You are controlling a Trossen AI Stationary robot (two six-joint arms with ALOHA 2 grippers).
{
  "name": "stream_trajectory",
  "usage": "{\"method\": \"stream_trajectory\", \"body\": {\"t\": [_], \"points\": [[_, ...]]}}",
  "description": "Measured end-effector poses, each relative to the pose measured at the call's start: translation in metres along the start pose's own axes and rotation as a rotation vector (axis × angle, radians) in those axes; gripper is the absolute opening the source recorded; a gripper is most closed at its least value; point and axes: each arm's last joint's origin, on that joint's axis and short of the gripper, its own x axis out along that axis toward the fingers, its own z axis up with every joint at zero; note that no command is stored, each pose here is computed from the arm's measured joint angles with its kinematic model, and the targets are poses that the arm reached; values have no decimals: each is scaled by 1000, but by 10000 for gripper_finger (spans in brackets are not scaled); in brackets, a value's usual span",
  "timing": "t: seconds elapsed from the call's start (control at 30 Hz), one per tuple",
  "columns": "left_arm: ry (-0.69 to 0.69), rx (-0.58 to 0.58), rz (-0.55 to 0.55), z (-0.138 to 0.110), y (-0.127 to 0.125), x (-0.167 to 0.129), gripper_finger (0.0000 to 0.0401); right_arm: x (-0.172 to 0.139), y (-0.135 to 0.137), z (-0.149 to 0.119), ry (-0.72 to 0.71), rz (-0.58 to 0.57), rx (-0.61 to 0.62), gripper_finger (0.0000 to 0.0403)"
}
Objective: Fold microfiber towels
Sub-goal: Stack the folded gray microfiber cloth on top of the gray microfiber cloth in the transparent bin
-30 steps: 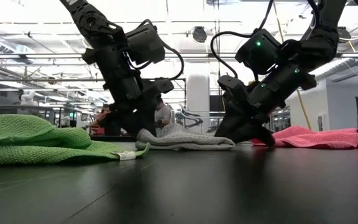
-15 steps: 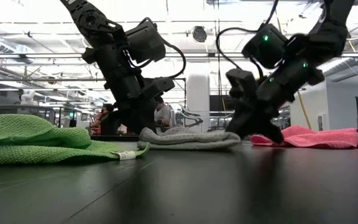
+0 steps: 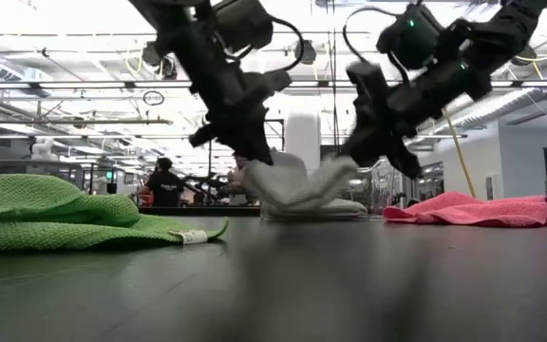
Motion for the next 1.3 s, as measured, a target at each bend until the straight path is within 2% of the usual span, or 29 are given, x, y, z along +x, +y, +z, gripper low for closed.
{"method": "stream_trajectory", "body": {"t": [0.1, 0.3, 0.47, 0.57, 0.7, 0.83, 1.0, 1.1, 1.3], "points": [[-26, 48, 55, 20, -1, -11, 9, -12, 11, 16, -59, 42, -29, 1], [-137, 113, 78, 65, 1, -35, 9, -44, 34, 57, -202, 93, -117, 1], [-211, 116, 102, 90, 14, -46, 9, -66, 36, 89, -236, 9, -162, 1], [-237, 105, 115, 99, 24, -46, 9, -78, 36, 111, -240, -23, -207, 1], [-278, 72, 102, 110, 36, -47, 9, -91, 28, 133, -245, -122, -227, 1], [-297, 46, 85, 117, 46, -48, 9, -96, 11, 143, -239, -199, -196, 1], [-300, 27, 92, 121, 54, -48, 9, -83, -11, 141, -129, -300, -165, 1], [-295, 22, 97, 121, 55, -37, 9, -72, -19, 143, -99, -321, -176, 1], [-207, 6, 91, 113, 61, 6, 9, -63, -32, 145, -63, -357, -167, 2]]}}
